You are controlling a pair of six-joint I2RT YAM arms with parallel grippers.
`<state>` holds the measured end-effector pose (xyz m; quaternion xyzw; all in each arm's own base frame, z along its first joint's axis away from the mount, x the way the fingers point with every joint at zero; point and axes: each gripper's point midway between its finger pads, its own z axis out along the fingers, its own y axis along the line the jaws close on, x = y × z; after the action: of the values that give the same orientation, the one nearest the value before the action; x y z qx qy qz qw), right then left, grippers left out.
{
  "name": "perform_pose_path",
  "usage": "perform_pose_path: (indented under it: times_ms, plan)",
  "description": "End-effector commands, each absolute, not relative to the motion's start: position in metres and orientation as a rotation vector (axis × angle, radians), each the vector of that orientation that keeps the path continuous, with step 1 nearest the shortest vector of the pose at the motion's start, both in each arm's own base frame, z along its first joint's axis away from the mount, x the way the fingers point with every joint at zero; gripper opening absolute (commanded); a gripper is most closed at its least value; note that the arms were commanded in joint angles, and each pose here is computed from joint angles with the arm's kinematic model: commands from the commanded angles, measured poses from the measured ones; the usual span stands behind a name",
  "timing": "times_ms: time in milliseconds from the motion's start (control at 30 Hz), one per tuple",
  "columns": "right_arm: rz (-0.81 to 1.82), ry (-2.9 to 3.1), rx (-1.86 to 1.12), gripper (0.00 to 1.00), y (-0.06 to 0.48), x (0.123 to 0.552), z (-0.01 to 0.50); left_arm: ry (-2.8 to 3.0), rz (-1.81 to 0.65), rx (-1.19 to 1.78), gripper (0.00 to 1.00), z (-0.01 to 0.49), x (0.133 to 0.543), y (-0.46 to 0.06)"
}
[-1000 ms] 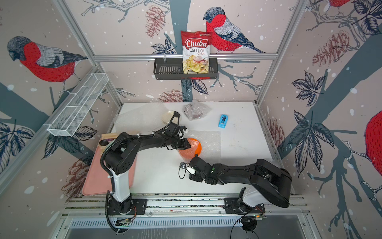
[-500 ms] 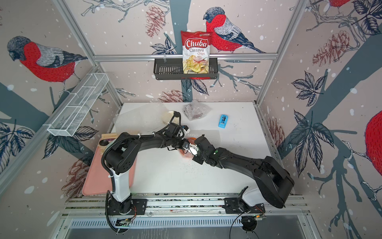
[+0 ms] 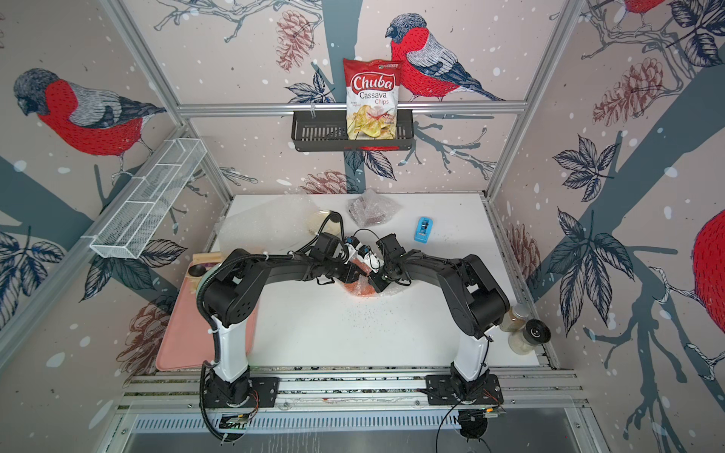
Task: Wrap dinner plates in bubble wrap
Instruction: Wrap the plate in the bubble wrap.
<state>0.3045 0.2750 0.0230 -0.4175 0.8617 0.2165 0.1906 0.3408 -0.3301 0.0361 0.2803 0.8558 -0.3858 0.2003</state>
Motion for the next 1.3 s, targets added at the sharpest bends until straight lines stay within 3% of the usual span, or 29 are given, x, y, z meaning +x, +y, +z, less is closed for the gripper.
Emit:
perform_pose_path:
  times_ms: [0,233,267,333,433,533,667,767,867,1033,1133,1167,1200,1233,1267]
  plan:
    - [0.625,2.537,-1.101,0.00,0.263,0.295,0.011,2.407,-1.183,0.807,0.50,0.043,0.325,-0.328]
    - [0.674,2.505,-1.086,0.00,0.268,0.298,0.021,2.245,-1.244,0.907,0.88,0.072,0.317,-0.334]
    - [0.680,2.501,-1.088,0.00,0.269,0.298,0.021,2.237,-1.240,0.931,0.99,0.072,0.315,-0.334]
    - [0.688,2.501,-1.091,0.00,0.270,0.297,0.021,2.236,-1.195,0.968,0.99,0.067,0.312,-0.334]
    - [0.716,2.491,-1.087,0.00,0.272,0.297,0.024,2.260,-1.082,1.032,0.91,0.055,0.310,-0.334]
    - [0.766,2.465,-1.067,0.05,0.276,0.298,0.036,2.305,-1.015,1.068,0.71,0.040,0.313,-0.334]
    - [0.793,2.405,-0.973,0.49,0.270,0.307,0.072,2.369,-0.929,1.051,0.39,0.022,0.320,-0.328]
    - [0.715,2.342,-0.937,0.78,0.241,0.309,0.100,2.385,-0.908,1.038,0.26,0.017,0.321,-0.325]
    - [0.478,2.287,-0.919,0.88,0.200,0.312,0.114,2.406,-0.897,1.021,0.19,0.013,0.321,-0.323]
    - [0.414,2.195,-1.126,0.88,0.185,0.275,0.112,2.410,-0.910,1.006,0.06,0.012,0.318,-0.322]
    - [0.323,2.194,-1.099,0.84,0.178,0.288,0.101,2.413,-0.918,0.993,0.00,0.011,0.315,-0.321]
    - [0.317,2.210,-1.083,0.79,0.180,0.295,0.098,2.414,-0.918,0.988,0.00,0.010,0.315,-0.320]
    - [0.297,2.228,-1.046,0.66,0.180,0.306,0.097,2.413,-0.916,0.988,0.00,0.009,0.314,-0.320]
    - [0.249,2.256,-0.969,0.42,0.175,0.324,0.094,2.414,-0.902,0.983,0.00,0.008,0.315,-0.318]
    - [0.222,2.306,-0.903,0.28,0.168,0.339,0.088,2.415,-0.893,0.983,0.00,0.007,0.315,-0.317]
